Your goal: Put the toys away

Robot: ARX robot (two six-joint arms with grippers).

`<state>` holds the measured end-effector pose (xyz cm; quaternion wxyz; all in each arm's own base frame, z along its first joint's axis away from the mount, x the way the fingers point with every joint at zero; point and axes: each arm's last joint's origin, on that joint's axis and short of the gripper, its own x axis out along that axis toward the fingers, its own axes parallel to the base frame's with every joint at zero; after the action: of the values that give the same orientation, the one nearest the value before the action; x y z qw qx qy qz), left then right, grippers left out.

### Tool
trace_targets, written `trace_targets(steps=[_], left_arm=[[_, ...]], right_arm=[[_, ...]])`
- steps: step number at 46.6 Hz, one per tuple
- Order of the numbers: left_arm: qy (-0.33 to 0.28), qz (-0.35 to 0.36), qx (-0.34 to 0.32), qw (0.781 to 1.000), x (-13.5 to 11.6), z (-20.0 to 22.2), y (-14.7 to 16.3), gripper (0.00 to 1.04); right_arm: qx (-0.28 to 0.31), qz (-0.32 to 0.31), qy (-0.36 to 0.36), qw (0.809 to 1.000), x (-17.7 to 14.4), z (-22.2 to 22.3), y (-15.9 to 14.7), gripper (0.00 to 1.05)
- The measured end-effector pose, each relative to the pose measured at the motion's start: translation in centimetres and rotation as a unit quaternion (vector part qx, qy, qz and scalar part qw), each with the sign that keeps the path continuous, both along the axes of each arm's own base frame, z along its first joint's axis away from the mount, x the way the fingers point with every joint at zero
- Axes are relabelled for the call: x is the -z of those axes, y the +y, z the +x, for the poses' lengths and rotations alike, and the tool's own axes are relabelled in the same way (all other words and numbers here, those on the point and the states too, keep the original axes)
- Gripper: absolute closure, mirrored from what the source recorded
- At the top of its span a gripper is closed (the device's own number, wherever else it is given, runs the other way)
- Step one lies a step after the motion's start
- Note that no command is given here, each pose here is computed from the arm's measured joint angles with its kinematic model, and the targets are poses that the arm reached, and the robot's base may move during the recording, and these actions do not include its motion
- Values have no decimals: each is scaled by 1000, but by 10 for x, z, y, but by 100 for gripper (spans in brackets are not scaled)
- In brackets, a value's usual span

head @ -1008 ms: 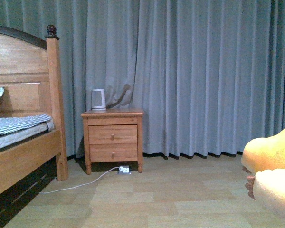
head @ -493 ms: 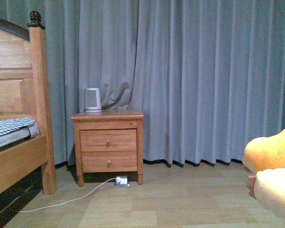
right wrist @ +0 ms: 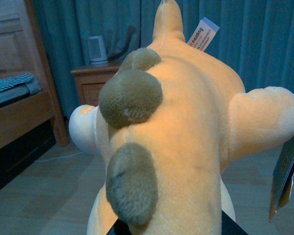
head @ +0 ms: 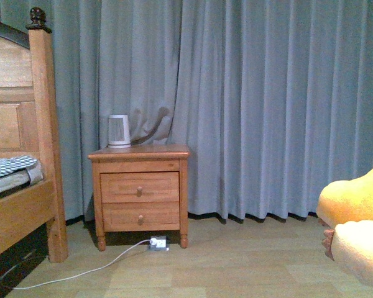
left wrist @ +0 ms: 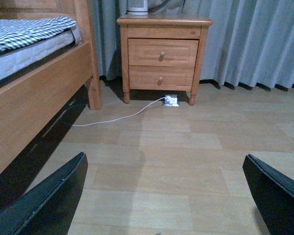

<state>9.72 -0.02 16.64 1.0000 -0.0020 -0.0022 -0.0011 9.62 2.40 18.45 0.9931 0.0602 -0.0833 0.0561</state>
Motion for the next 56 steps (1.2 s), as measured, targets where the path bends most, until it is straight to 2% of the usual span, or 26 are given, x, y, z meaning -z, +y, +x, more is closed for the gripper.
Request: trace_targets(steps=[56], left_arm=[[-1, 0, 0, 1000, 0, 0, 0, 6]], right_arm=[[0, 0, 0, 1000, 0, 0, 0, 97]])
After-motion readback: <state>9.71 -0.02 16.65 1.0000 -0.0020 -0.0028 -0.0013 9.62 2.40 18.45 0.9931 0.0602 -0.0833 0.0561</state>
